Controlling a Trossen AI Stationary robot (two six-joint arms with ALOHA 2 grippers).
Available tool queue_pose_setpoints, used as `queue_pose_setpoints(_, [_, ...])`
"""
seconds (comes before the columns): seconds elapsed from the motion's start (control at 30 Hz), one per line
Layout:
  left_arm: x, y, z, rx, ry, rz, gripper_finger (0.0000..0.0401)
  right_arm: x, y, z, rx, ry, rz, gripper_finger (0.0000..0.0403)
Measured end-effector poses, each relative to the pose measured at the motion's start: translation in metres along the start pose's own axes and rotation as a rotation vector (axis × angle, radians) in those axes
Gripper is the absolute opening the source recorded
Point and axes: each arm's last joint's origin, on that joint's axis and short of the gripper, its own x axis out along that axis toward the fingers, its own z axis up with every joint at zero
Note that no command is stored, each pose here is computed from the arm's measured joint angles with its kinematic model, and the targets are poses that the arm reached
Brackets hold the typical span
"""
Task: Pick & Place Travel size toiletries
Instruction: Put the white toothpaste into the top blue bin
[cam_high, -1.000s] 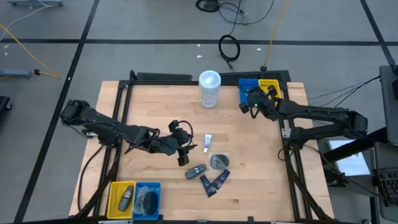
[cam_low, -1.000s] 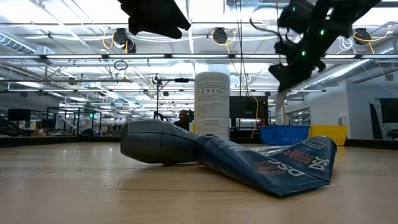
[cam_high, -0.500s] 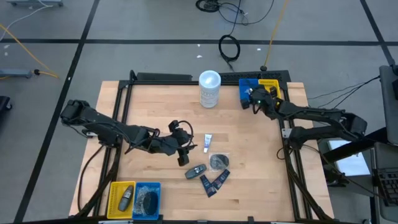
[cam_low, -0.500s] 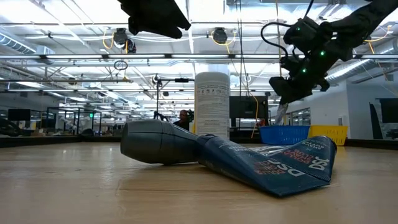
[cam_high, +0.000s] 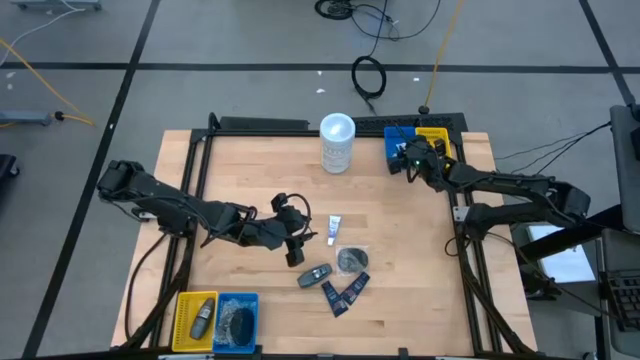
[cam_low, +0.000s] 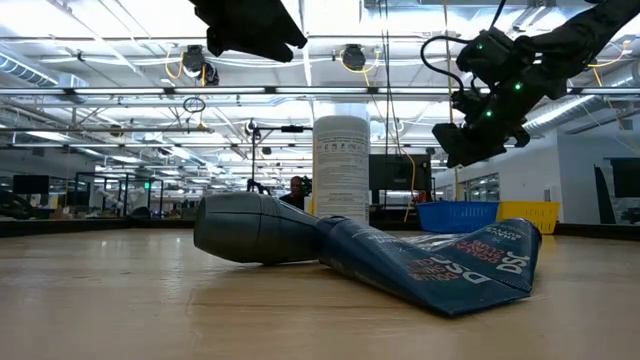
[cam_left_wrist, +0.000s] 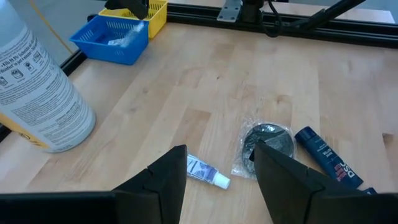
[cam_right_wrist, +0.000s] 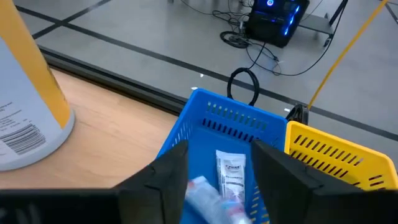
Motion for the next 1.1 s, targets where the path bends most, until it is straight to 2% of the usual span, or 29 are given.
queue_pose_setpoints(0.23, [0.002,-0.001,0.0,-0.044,-0.01,-0.002,0.0182,-0.001,0.001,0.0,-0.001,-0.002,0.01,0.0165])
queue_pose_setpoints(0.43, [0.029,-0.007,-0.004,-0.13,-0.04,-0.009,0.0182,-0.004,0.007,0.0,-0.003,-0.017,0.045,0.0159])
queue_pose_setpoints(0.63, [0.07,-0.008,-0.028,-0.272,0.064,-0.003,0.0182,-0.01,0.017,0.003,-0.023,-0.055,0.139,0.0161])
queue_pose_setpoints(0.87, [0.11,-0.008,-0.058,-0.385,0.12,0.048,0.0182,-0.014,0.022,0.005,-0.036,-0.087,0.171,0.0156])
queue_pose_setpoints(1.1, [0.136,-0.009,-0.075,-0.501,0.137,0.014,0.0182,-0.015,0.023,0.005,-0.035,-0.089,0.172,0.0155])
